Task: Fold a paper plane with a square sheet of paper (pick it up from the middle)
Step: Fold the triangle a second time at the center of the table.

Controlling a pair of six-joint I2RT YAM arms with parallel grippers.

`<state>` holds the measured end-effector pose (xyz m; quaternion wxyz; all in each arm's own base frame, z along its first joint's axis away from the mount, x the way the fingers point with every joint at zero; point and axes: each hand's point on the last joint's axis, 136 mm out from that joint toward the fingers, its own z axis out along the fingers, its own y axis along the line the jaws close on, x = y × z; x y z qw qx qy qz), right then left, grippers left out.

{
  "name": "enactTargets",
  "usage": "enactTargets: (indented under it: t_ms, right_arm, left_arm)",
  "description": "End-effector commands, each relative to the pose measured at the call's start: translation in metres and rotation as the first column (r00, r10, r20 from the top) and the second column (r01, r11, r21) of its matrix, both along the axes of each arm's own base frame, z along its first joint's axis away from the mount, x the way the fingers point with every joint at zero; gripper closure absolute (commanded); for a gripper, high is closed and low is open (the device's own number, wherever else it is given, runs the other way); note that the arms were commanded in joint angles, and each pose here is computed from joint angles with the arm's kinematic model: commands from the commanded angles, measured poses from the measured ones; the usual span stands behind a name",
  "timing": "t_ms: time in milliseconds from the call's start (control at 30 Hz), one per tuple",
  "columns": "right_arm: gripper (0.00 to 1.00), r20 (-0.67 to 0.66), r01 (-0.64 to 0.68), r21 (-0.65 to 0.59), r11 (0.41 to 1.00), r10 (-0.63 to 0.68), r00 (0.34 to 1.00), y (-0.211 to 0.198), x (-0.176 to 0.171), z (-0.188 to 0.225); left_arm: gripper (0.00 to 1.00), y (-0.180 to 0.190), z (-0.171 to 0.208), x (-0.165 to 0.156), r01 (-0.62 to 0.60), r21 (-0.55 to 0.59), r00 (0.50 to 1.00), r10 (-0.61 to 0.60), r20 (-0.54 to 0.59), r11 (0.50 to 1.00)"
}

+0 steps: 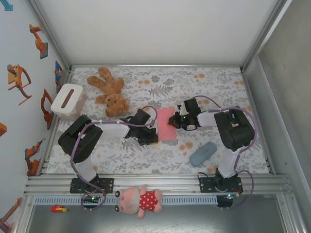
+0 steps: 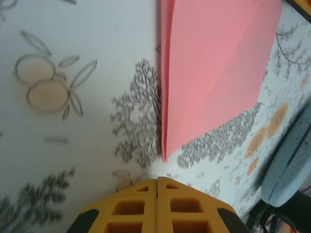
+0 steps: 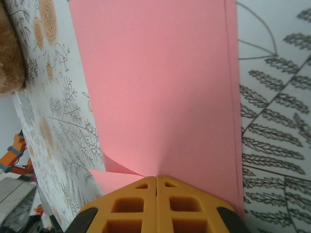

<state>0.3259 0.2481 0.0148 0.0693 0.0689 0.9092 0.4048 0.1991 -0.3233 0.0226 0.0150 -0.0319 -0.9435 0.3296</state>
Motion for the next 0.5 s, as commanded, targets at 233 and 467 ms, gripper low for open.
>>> enactTargets:
  t_ms: [233,467]
  right_arm:
    - [0.97,0.056,0.042,-0.038,0.998,-0.040,0.998,-0.005,0.010,0.035]
    - [0.69,0.081,0.159,-0.071,0.985,-0.153,0.985,-0.024,0.008,0.043]
  left_arm:
    - [0.88,-0.026,0.049,0.061,-0.074,-0.077,0.980,0.086,0.178,0.994]
    - [0.83,-0.047,0.036,0.097,-0.123,-0.103,0.977,0.139,0.161,0.987]
